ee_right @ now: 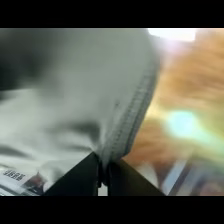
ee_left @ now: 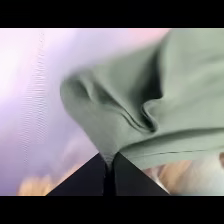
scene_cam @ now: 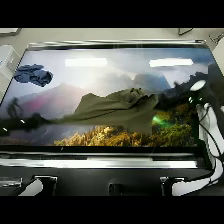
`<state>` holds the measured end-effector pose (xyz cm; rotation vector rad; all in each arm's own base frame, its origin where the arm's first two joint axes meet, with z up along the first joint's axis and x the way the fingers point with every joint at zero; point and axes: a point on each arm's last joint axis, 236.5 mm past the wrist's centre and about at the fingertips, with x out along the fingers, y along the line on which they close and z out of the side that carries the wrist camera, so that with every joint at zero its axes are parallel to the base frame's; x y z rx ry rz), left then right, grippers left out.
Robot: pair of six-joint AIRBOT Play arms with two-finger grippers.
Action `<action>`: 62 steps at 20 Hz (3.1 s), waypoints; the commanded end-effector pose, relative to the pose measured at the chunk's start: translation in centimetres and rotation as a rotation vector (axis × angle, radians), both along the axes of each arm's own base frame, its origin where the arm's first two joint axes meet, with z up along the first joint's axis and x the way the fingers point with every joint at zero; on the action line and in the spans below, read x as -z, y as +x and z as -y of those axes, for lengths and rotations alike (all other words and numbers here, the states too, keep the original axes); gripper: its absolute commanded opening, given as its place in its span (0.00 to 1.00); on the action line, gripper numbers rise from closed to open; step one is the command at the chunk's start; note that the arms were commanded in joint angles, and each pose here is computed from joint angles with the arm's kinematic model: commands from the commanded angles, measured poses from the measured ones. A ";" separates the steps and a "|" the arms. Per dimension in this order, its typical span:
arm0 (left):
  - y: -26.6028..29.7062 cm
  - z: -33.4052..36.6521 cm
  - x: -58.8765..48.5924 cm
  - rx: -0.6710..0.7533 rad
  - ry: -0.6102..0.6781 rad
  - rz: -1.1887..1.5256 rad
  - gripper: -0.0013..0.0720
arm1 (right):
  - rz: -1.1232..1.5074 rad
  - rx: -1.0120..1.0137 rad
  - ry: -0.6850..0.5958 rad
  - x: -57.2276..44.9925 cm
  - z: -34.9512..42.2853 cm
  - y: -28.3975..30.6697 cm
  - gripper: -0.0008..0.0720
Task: Fold the clothes and pants, and hang the long-sleeved shirts on hangers.
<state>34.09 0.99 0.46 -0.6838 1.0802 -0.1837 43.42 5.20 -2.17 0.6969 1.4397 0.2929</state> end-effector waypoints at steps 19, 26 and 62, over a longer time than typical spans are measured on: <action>-14.4 6.3 -56.6 -0.195 0.435 1.449 0.05 | 1.721 0.436 -0.827 -61.9 6.1 -26.4 0.08; 1.4 4.1 -28.6 0.063 0.153 0.559 0.05 | 0.494 -0.010 -0.575 -29.7 7.1 -11.4 0.08; 22.4 8.5 1.9 0.039 0.100 0.222 0.05 | 0.155 0.361 -0.352 0.6 9.8 8.5 0.08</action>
